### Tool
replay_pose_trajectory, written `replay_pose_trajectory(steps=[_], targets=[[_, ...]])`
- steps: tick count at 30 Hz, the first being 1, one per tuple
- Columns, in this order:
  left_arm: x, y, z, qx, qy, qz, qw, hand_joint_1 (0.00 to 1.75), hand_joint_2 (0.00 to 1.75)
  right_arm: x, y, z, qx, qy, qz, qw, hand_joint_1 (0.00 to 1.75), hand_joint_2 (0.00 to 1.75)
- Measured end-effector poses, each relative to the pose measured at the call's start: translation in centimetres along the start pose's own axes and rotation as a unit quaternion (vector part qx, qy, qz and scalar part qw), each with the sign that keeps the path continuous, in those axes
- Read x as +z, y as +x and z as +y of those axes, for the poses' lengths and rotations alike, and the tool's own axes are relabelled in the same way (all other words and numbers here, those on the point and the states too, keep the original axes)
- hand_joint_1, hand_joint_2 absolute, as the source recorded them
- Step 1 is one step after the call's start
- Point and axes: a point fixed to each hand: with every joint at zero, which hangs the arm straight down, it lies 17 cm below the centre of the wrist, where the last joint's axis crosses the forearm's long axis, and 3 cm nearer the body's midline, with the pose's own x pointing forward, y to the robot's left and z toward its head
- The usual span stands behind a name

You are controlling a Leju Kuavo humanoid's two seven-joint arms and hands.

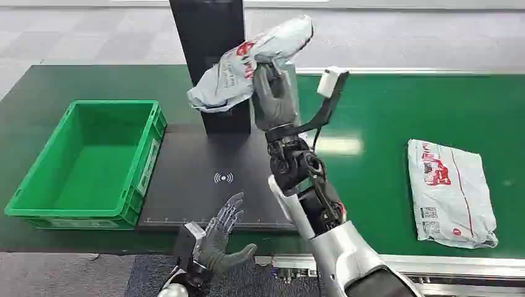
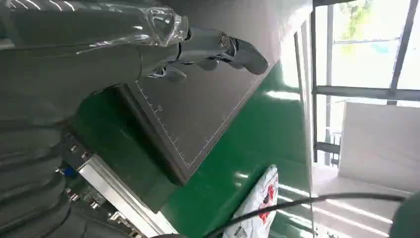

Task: Moved the parcel from conveyor to table for the left to box.

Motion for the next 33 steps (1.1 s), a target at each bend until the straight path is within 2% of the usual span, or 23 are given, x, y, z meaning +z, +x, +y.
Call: replay_pose_trajectory(steps=[7,15,16,17,33], targets=[[-0.3,-0.2,0.0,0.0,-0.002,0.003,1.0,0.0,1.75,2.8,-6.2,2.4,0.01,0.03,0.071,0.997,1.75,1.75],[-0.2,-0.5,0.2,0.002,0.0,0.007,1.0,0.0,1.75,4.5,-8.7,2.2,0.019,0.03,0.099,0.994,1.75,1.75],[-0.2,-0.5,0.2,0.002,0.0,0.007,1.0,0.0,1.75,4.6,-8.9,2.0,0.02,0.026,0.101,0.994,1.41,1.75],[-0.2,-0.5,0.3,0.002,0.001,0.007,1.0,0.0,1.75,4.7,-9.1,1.7,0.022,0.022,0.104,0.994,0.0,1.75],[0.2,-1.1,0.5,0.004,-0.004,0.019,1.0,0.0,1.75,4.6,-8.6,-3.5,0.017,-0.069,0.102,0.992,0.0,1.75]])
